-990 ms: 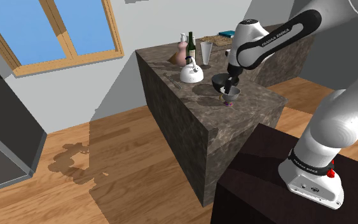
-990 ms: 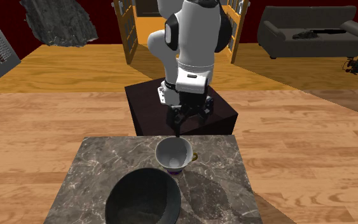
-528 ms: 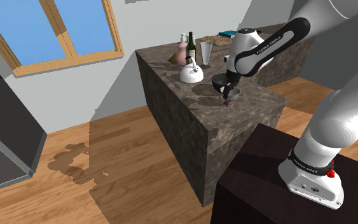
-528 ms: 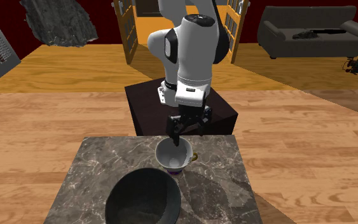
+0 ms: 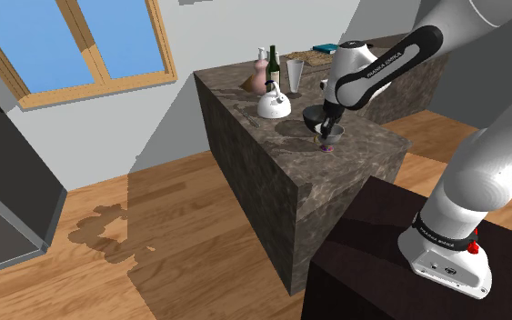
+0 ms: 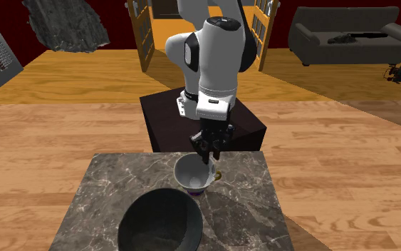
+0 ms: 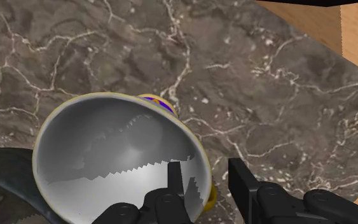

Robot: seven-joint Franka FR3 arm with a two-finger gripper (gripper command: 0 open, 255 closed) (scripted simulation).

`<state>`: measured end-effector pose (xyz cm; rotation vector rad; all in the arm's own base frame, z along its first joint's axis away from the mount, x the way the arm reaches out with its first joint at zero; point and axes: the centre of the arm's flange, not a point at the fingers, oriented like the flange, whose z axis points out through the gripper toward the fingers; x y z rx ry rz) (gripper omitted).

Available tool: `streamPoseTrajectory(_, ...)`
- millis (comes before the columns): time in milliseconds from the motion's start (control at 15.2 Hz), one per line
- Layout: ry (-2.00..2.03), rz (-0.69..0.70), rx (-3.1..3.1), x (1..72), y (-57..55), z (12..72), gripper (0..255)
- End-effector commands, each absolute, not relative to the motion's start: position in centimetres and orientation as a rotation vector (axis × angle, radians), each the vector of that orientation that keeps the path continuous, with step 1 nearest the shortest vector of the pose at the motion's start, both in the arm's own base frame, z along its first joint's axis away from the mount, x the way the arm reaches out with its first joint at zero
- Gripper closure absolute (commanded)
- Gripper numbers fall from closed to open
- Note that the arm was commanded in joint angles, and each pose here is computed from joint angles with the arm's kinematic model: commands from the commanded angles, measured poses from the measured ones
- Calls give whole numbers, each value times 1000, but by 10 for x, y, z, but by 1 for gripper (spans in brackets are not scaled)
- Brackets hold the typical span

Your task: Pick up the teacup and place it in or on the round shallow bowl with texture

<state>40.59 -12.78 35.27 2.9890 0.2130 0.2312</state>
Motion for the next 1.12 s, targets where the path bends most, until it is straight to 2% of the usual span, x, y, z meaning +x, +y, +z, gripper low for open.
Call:
streamPoseTrajectory(0,213,231,2989,406,-128,353,255)
streamPoseTrajectory(462,213,231,2989,406,-128,353,255)
streamPoseTrajectory(1056,213,231,2989,406,-128,400,255)
